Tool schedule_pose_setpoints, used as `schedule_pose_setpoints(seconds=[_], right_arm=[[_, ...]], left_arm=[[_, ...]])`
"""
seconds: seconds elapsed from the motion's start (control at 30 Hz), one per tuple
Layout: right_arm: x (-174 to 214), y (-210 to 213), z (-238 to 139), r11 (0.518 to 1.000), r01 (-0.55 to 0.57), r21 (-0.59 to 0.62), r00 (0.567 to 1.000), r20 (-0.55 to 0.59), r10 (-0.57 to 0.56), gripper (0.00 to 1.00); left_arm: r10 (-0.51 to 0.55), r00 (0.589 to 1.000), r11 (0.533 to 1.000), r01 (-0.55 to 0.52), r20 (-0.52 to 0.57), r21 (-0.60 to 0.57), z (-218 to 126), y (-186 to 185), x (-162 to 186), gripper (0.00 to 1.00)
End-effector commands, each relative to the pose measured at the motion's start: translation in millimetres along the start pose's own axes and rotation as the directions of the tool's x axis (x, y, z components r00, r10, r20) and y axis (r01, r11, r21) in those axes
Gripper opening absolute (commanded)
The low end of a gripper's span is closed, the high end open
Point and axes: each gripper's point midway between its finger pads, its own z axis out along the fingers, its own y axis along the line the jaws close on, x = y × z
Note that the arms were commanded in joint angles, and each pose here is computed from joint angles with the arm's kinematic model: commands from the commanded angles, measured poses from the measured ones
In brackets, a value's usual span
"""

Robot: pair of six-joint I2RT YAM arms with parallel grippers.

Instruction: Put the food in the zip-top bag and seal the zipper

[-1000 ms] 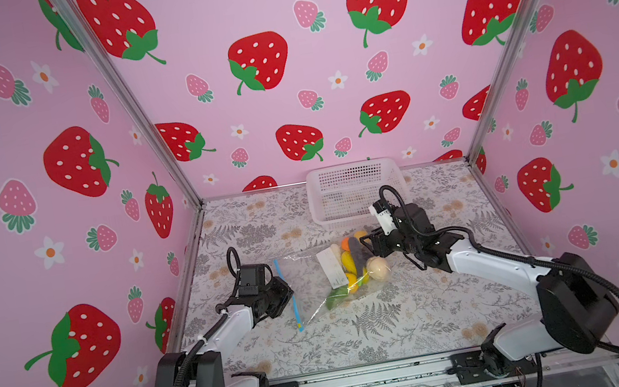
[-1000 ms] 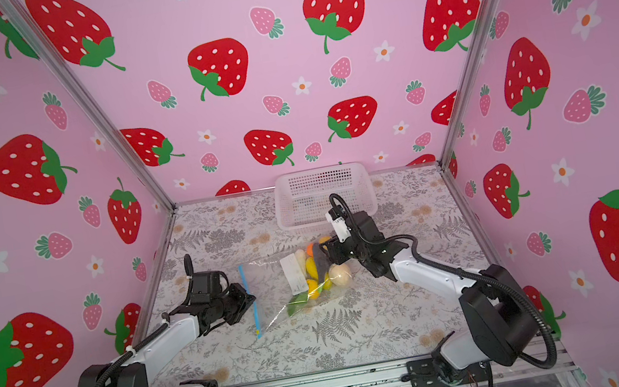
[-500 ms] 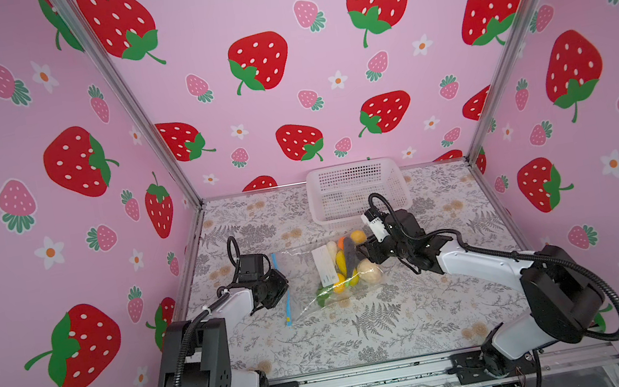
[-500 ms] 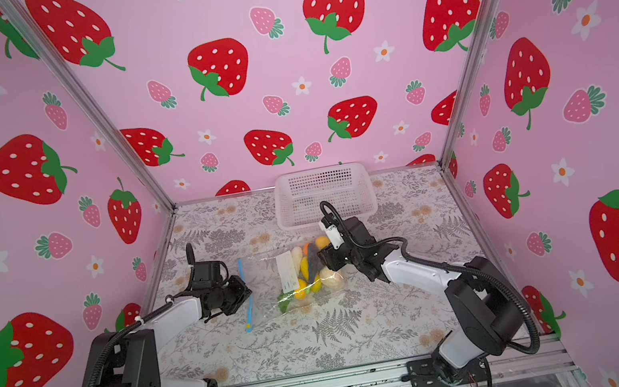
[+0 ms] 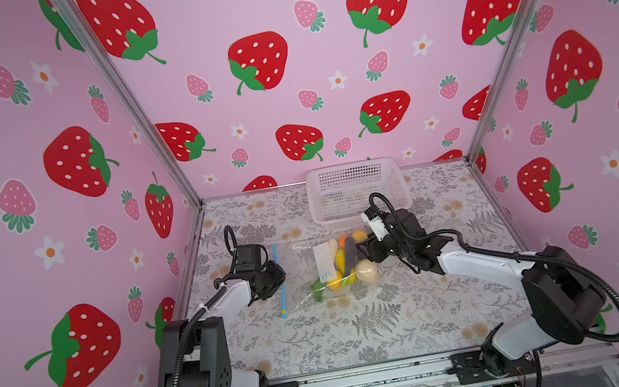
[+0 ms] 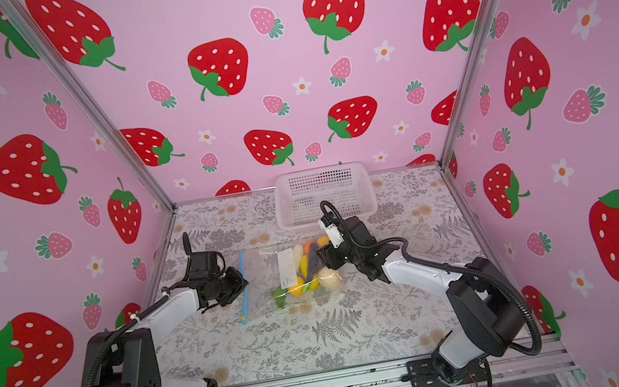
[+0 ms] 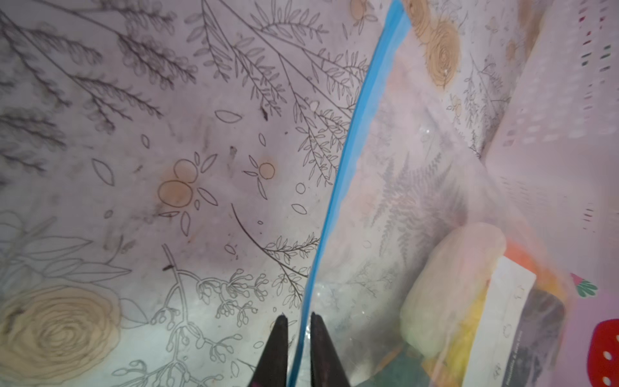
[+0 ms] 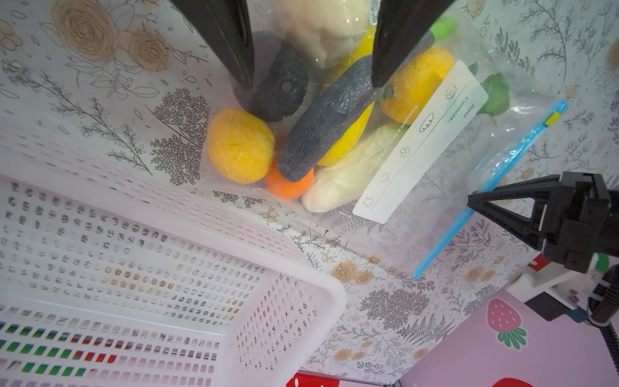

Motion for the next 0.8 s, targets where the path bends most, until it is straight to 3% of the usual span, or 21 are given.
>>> schedule_pose_setpoints(seconds=[0.0, 0.37, 0.77], right_arm=[[-18.2, 0.7, -9.6, 1.000, 0.023, 0.013, 0.998, 0.053, -0.023, 0.61], [-30.3, -1.8, -17.1, 0.999, 0.036, 0.019, 0.996, 0.087, -0.037, 0.63], [-37.3, -4.4, -26.1, 0.998, 0.052, 0.033, 0.991, 0.118, -0.055, 0.63]], left_arm=[[0.025, 0.999, 0.999, -0.024, 0.030, -0.029, -14.5, -1.7, -14.3, 0.24], [0.029, 0.997, 0.999, -0.031, 0.072, 0.035, -33.3, -9.9, -13.5, 0.36], [-0.009, 1.000, 0.996, 0.009, 0.000, 0.089, 1.0, -14.2, -4.7, 0.36]])
